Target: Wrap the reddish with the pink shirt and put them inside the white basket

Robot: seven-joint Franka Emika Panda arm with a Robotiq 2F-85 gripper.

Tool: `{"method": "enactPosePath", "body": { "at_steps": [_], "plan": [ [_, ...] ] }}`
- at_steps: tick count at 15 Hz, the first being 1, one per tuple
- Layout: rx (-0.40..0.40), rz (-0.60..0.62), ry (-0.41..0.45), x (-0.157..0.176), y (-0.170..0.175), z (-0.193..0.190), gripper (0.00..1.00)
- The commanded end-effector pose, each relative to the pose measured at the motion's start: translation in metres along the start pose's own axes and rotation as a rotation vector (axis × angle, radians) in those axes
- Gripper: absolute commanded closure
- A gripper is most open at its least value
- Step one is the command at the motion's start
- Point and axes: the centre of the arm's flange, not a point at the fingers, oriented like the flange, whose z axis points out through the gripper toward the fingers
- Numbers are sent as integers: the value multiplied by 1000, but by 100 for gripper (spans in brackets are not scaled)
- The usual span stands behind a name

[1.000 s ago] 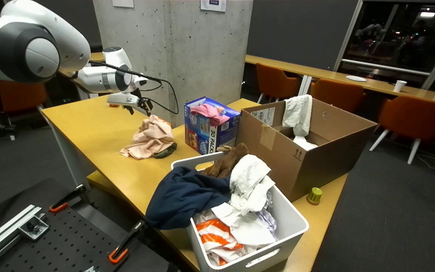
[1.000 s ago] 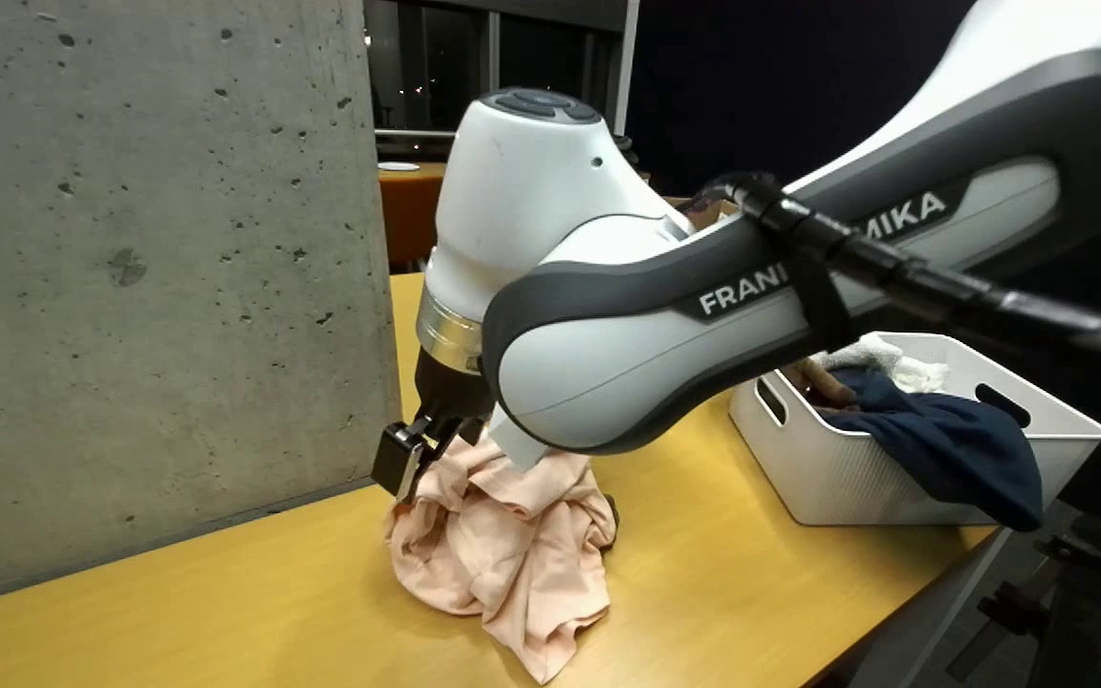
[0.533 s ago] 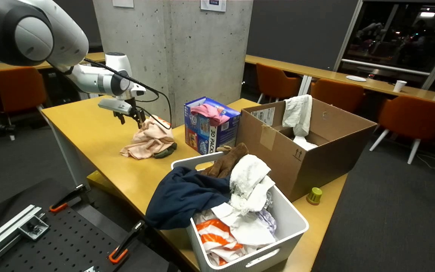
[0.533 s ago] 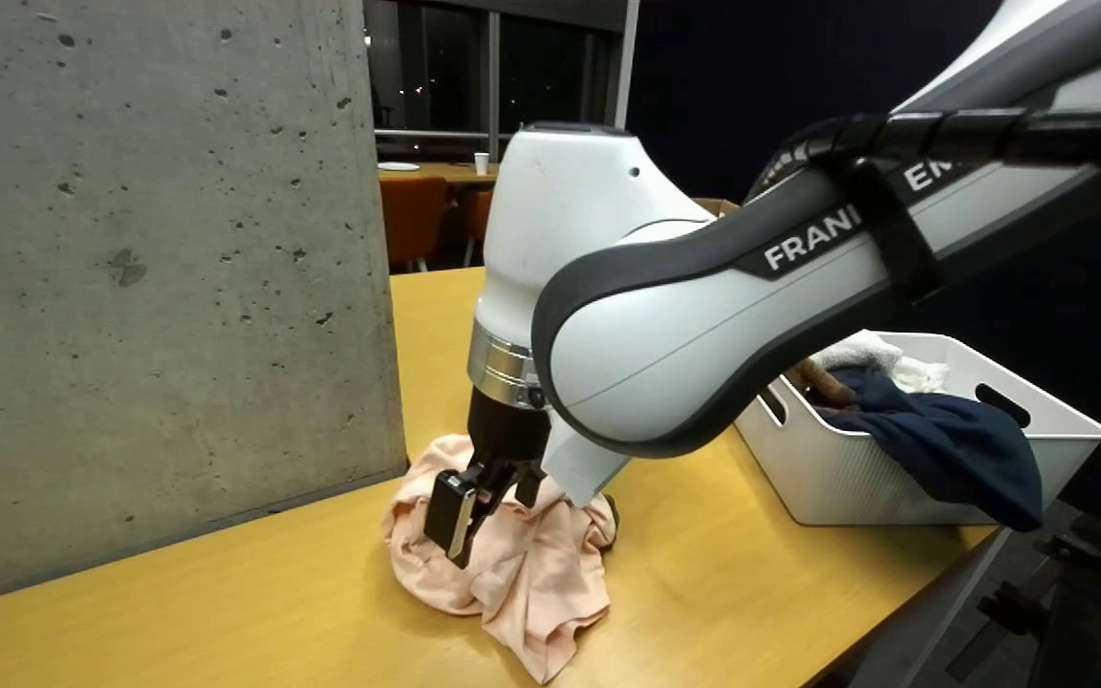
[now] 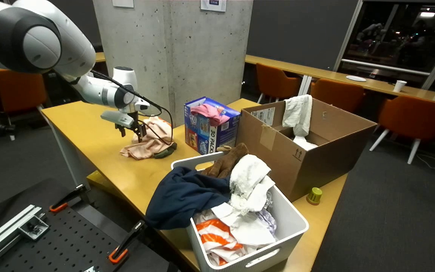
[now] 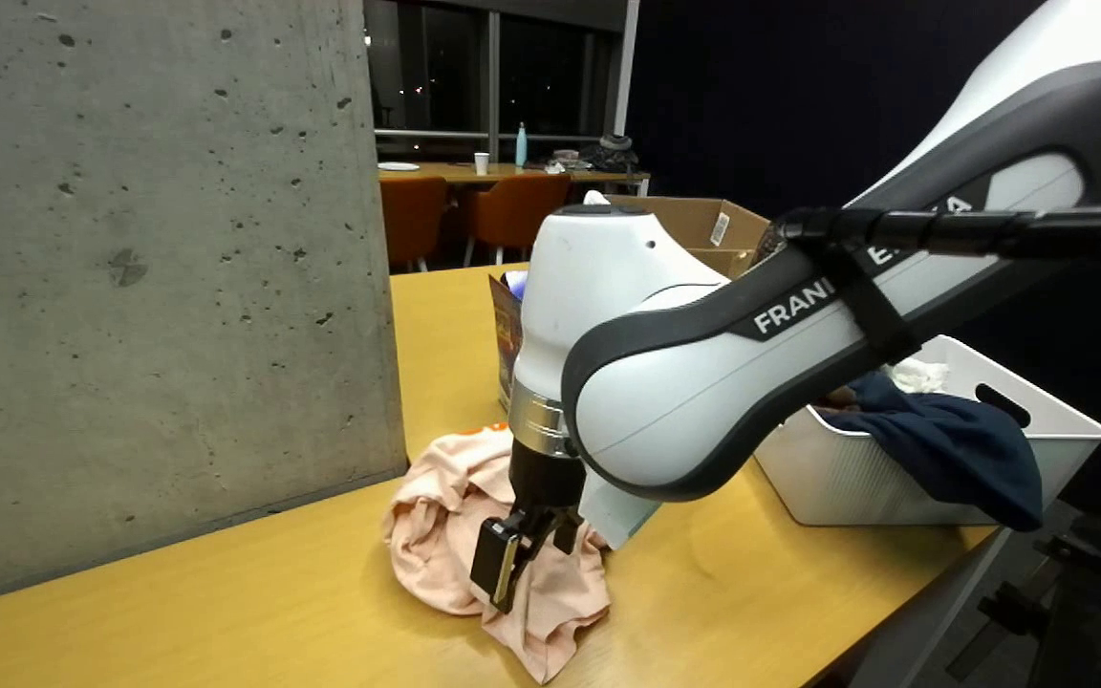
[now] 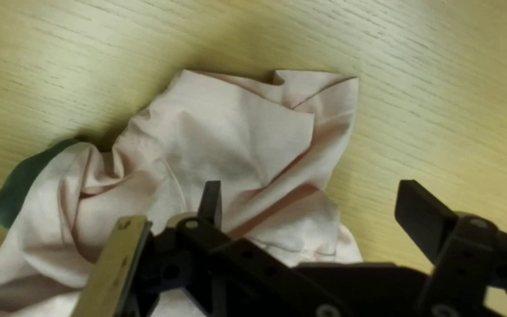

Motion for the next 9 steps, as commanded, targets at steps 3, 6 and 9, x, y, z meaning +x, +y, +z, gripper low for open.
{"method": "enactPosePath", "body": {
  "at_steps": [3, 6, 9],
  "plan": [
    [-18, -49, 25, 11, 8, 2, 0],
    [-37, -89, 41, 24, 8, 5, 0],
    [-42, -119, 60, 41, 4, 10, 0]
  ]
}}
